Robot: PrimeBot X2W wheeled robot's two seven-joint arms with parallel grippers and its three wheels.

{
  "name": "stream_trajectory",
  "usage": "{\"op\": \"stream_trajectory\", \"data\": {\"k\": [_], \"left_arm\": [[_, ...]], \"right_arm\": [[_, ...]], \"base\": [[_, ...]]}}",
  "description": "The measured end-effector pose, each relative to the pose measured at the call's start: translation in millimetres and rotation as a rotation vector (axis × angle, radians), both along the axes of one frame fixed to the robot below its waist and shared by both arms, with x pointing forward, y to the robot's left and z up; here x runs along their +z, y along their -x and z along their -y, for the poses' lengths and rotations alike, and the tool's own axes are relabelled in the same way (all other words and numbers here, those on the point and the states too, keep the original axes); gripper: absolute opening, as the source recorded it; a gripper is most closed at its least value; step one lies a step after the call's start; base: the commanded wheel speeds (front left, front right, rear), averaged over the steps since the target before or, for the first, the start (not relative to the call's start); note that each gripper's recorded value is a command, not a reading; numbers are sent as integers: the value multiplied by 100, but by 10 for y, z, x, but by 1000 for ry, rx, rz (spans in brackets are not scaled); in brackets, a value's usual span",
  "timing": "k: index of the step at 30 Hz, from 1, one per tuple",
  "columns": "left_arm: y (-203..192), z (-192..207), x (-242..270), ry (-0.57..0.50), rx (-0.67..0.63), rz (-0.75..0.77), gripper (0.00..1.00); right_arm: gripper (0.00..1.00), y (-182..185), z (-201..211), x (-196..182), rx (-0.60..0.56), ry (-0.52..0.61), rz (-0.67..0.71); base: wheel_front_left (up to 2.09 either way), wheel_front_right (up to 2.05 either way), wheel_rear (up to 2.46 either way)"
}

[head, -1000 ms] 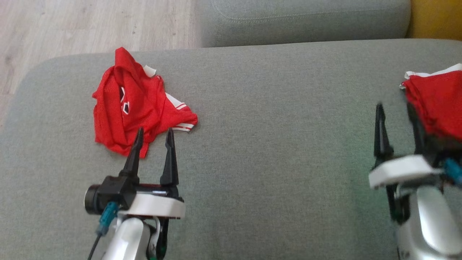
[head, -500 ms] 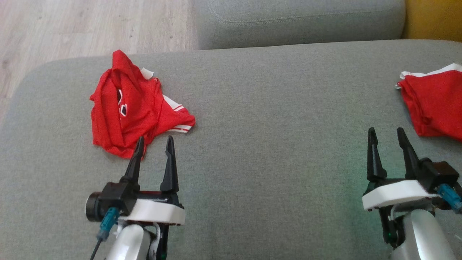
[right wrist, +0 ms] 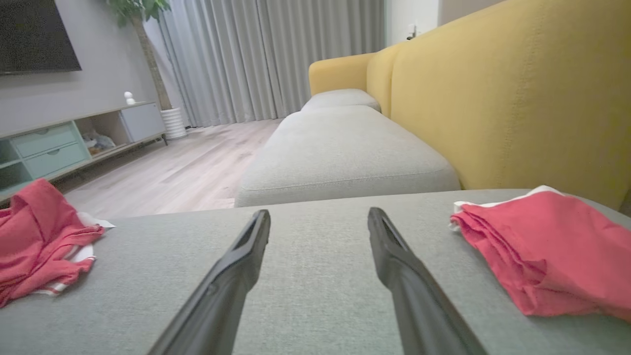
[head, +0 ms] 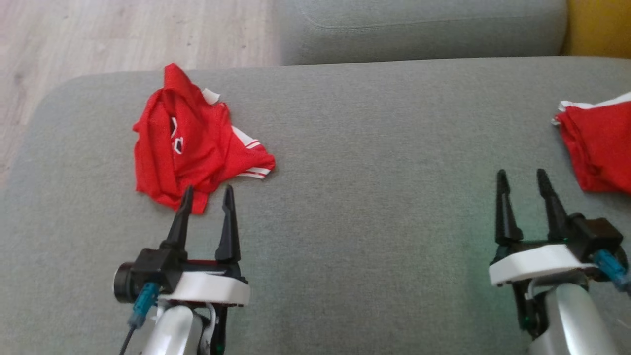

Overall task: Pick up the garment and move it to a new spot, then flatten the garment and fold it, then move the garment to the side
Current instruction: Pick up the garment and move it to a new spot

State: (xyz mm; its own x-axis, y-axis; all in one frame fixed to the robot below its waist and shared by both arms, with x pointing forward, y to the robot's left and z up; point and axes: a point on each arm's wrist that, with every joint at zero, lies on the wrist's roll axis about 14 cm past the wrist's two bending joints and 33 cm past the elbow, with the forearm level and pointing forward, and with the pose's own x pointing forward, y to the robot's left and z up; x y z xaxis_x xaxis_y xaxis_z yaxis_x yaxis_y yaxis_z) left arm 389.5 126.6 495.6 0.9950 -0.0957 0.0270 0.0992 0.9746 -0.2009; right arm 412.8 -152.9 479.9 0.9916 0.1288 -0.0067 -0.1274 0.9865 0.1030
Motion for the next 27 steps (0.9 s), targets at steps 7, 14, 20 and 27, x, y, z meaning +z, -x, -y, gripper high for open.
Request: {"op": "stream_trajectory", "data": {"k": [7, 14, 20, 27], "left_arm": [[85, -329, 23, -3, 97, 5, 100], [259, -672, 54, -8, 201, 11, 100], [420, -882, 72, -9, 269, 15, 100], [556, -972, 6, -8, 304, -4, 100]], "right_arm": [[100, 74, -443, -141, 129, -12, -40], [100, 90, -977, -130, 283, -31, -40], [100, 147, -1375, -94, 401, -39, -34], [100, 181, -1544, -74, 451, -46, -32]], "base": [[0, 0, 0], [0, 0, 0], [0, 0, 0], [0, 0, 0]]}}
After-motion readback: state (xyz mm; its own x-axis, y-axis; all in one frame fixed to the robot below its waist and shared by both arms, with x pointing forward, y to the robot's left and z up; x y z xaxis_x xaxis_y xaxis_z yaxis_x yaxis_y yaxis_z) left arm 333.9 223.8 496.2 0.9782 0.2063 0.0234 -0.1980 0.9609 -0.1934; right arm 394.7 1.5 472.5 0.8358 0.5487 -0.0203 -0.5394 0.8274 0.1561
